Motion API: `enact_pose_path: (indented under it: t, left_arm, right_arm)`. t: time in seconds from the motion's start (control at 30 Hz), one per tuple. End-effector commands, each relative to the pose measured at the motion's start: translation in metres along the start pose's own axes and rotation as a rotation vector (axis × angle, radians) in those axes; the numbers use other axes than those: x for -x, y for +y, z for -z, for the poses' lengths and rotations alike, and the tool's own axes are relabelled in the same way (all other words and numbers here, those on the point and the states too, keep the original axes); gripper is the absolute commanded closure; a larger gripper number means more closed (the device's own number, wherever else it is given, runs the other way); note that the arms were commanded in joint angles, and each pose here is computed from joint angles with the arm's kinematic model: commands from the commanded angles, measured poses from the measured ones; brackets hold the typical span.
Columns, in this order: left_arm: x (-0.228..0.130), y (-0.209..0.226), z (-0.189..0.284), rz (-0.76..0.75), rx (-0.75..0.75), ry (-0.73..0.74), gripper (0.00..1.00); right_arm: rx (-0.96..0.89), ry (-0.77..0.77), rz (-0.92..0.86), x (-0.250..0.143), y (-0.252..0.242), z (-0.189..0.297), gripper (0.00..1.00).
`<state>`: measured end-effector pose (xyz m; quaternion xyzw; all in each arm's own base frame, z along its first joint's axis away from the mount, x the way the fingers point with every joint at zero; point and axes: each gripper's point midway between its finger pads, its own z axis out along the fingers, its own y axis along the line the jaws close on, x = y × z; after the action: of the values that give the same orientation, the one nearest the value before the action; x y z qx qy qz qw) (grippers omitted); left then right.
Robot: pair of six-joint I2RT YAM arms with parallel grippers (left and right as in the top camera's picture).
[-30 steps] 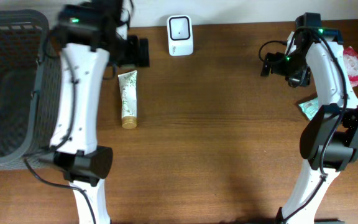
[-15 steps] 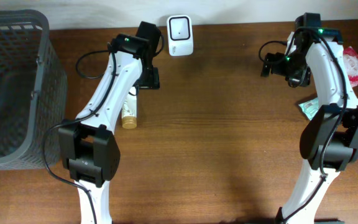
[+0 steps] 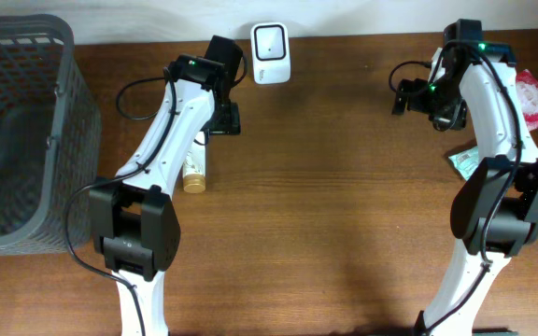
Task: Scan the item barcode
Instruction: 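Move the left gripper toward the Pantene tube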
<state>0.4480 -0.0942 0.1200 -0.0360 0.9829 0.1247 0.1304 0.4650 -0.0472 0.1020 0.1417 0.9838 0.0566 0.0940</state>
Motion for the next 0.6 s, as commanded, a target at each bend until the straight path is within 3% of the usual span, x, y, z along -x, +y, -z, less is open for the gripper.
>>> enact_pose_path:
  t: [0.0,0.3,0.57]
  left_arm:
    - [-0.001,0.004,0.0,-0.012,0.016,-0.002,0.0]
    - [0.002,0.021,-0.004,-0.017,0.125,-0.031,0.01]
    - [-0.02,0.01,-0.061,-0.075,0.13,-0.018,0.0]
  right_arm:
    - [-0.005,-0.041,0.006,0.006,0.003,0.015,0.01]
    - [-0.005,-0.041,0.006,0.006,0.003,0.015,0.01]
    - [-0.005,-0.041,0.006,0.006,0.003,0.015,0.01]
